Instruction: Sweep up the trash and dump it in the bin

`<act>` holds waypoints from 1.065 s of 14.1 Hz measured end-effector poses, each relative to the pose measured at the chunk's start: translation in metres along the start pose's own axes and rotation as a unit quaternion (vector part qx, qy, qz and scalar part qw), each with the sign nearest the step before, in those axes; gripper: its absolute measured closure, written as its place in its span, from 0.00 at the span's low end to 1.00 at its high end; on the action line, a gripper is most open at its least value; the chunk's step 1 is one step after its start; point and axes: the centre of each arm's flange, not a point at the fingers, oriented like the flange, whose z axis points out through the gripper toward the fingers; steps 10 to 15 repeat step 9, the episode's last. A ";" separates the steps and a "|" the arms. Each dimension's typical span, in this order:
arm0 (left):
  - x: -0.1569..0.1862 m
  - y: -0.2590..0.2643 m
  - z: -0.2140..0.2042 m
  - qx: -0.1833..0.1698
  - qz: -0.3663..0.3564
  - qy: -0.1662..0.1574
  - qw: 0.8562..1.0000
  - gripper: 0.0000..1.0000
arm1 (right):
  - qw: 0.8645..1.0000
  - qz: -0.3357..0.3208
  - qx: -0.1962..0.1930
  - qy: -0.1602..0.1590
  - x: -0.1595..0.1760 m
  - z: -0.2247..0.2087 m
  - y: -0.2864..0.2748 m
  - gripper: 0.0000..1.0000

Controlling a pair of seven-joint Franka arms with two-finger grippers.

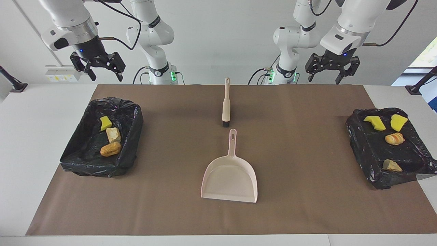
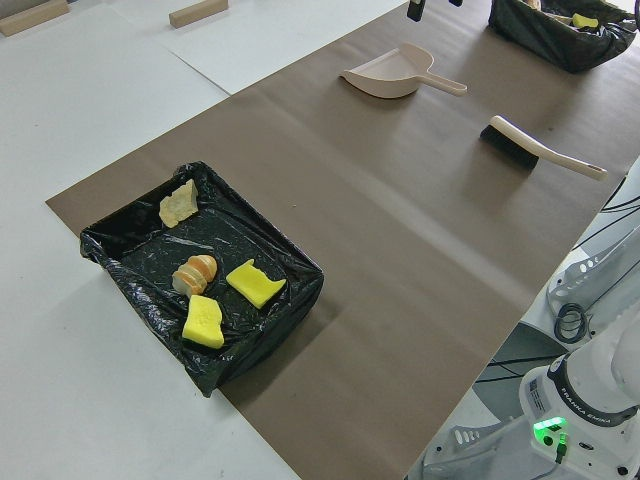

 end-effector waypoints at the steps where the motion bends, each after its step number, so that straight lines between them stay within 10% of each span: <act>1: -0.003 -0.009 -0.005 -0.003 -0.004 -0.001 1.000 0.00 | 1.000 0.000 0.000 0.000 0.000 0.000 0.000 0.00; 15: -0.007 -0.038 -0.014 -0.007 -0.016 -0.001 1.000 0.00 | 1.000 0.000 0.000 0.000 0.000 0.000 0.000 0.00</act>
